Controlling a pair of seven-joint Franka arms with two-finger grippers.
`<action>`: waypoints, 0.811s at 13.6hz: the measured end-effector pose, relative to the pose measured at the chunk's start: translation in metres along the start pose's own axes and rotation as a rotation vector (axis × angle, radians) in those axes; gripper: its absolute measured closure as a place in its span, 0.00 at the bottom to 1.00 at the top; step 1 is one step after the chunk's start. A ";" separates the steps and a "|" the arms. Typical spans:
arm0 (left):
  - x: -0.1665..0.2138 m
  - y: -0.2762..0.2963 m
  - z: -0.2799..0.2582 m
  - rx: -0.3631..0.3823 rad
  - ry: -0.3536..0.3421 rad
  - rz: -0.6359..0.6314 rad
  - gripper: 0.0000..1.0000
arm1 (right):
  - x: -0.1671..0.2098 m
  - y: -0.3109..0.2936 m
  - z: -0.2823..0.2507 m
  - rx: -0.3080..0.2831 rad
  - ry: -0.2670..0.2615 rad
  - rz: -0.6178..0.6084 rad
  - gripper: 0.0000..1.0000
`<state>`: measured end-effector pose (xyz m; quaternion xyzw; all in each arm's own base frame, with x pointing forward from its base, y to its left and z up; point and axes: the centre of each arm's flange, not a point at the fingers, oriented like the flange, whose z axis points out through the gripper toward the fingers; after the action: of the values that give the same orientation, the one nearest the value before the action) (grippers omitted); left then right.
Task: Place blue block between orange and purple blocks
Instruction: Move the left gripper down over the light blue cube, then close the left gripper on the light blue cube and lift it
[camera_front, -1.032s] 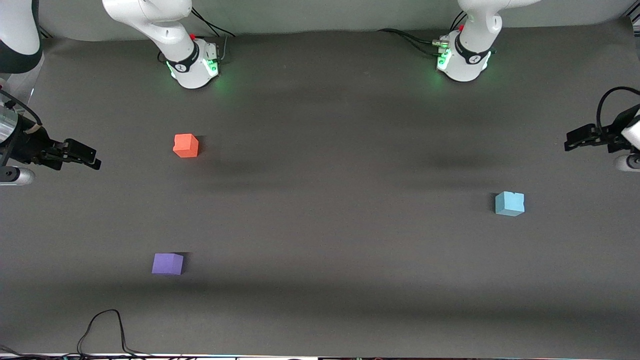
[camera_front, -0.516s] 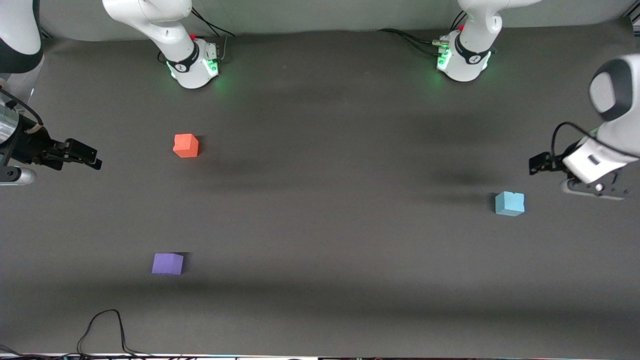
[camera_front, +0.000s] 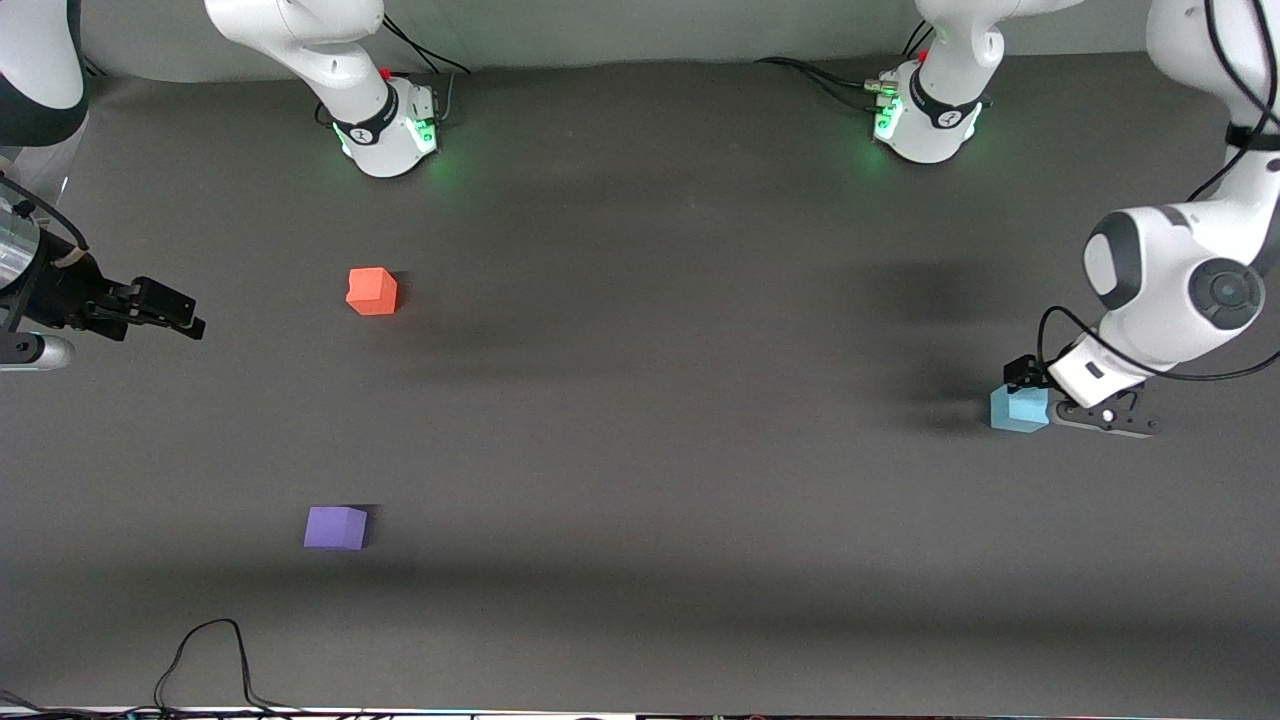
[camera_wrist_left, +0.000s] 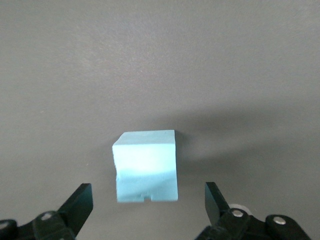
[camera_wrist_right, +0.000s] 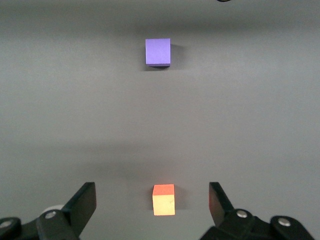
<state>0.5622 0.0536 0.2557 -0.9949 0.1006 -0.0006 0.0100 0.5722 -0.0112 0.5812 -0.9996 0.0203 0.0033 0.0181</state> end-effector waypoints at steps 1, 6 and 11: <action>0.001 0.000 0.010 0.000 0.002 0.008 0.00 | 0.000 0.000 0.000 0.000 0.000 0.000 0.00; -0.002 0.002 0.046 0.004 0.029 0.020 0.00 | 0.000 0.001 0.000 0.000 -0.001 0.001 0.00; -0.003 0.001 0.052 0.004 0.028 0.022 0.09 | 0.001 0.003 0.002 0.000 -0.004 0.006 0.00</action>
<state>0.5595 0.0538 0.2041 -0.9936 0.1115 -0.0147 0.0107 0.5726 -0.0145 0.5792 -0.9996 0.0233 0.0051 0.0179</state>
